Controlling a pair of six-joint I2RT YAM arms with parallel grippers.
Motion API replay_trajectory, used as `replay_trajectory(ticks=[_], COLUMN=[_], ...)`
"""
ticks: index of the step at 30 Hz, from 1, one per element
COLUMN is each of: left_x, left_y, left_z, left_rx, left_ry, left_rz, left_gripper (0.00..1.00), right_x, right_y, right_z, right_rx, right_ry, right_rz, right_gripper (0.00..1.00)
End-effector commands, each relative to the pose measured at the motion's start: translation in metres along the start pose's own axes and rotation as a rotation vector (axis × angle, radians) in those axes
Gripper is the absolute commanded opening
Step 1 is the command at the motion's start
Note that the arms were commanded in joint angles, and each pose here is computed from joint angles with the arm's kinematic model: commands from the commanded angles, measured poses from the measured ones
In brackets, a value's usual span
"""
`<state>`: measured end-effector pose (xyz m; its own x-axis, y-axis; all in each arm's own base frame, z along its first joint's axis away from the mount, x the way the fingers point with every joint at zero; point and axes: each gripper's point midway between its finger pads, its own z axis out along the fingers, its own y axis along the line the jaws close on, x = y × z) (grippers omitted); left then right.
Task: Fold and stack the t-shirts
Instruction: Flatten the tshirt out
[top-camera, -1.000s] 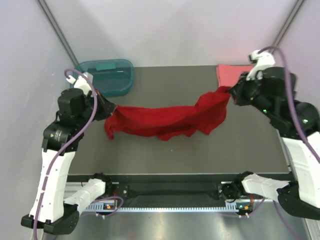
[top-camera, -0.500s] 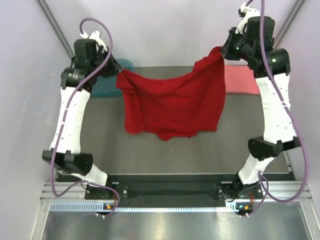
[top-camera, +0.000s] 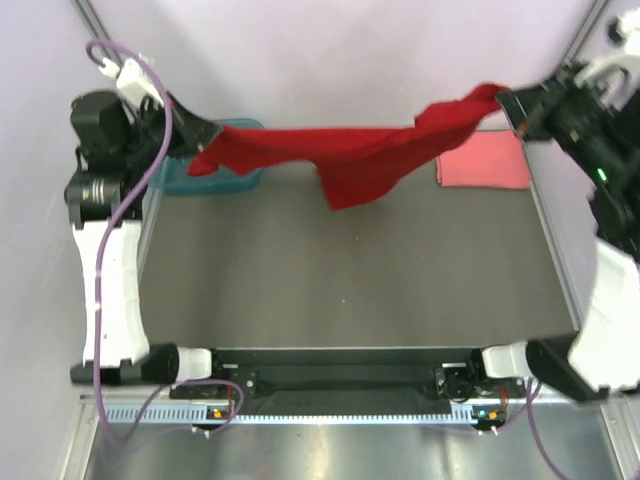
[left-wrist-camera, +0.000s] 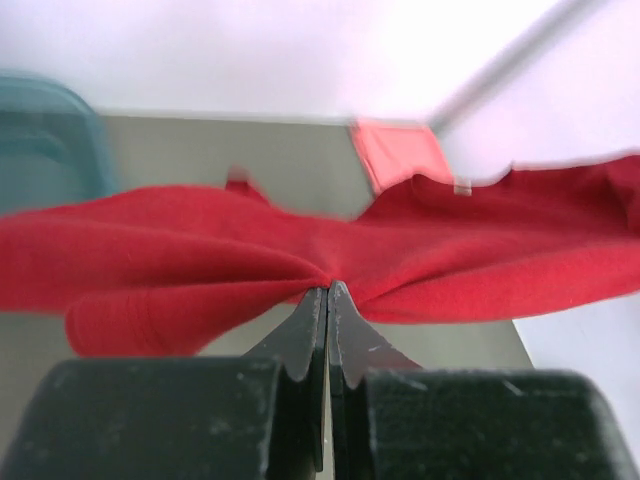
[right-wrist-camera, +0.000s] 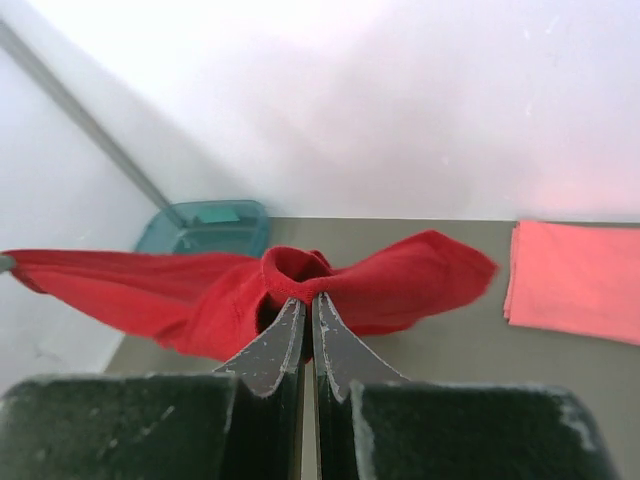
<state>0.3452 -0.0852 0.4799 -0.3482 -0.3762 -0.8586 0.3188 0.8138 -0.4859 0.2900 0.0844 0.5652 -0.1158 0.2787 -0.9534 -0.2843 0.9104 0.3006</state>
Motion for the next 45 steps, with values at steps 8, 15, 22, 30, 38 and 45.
replay_trajectory(ticks=[8,15,22,30,38,45], left_x=[0.160,0.291,0.367,0.306,0.324,0.387], left_y=[0.001,0.065,0.099,0.121,0.083,0.084], left_z=[-0.038,-0.021,0.011,0.019,-0.046,-0.075], left_rx=[0.102,-0.006,-0.129,-0.415,-0.437,-0.548], left_ry=[0.369,0.643,0.824,0.694,0.595,0.680], left_rz=[-0.241,-0.435,-0.441,-0.171,-0.284,-0.264], left_gripper=[0.00,0.00,0.02,0.71,0.81,0.67], right_x=[0.100,0.236,0.326,0.341,0.351,0.360], right_y=[-0.018,-0.061,-0.100,-0.121,-0.117,-0.111], right_z=[-0.076,-0.060,-0.056,-0.038,-0.025,-0.020], right_rx=[0.068,0.179,0.291,0.347,0.316,0.277], right_ry=[0.234,0.539,0.784,0.860,0.889,0.902], right_rz=[0.017,0.123,0.115,0.041,0.018,0.001], right_gripper=[0.00,0.00,0.00,0.00,0.00,0.01])
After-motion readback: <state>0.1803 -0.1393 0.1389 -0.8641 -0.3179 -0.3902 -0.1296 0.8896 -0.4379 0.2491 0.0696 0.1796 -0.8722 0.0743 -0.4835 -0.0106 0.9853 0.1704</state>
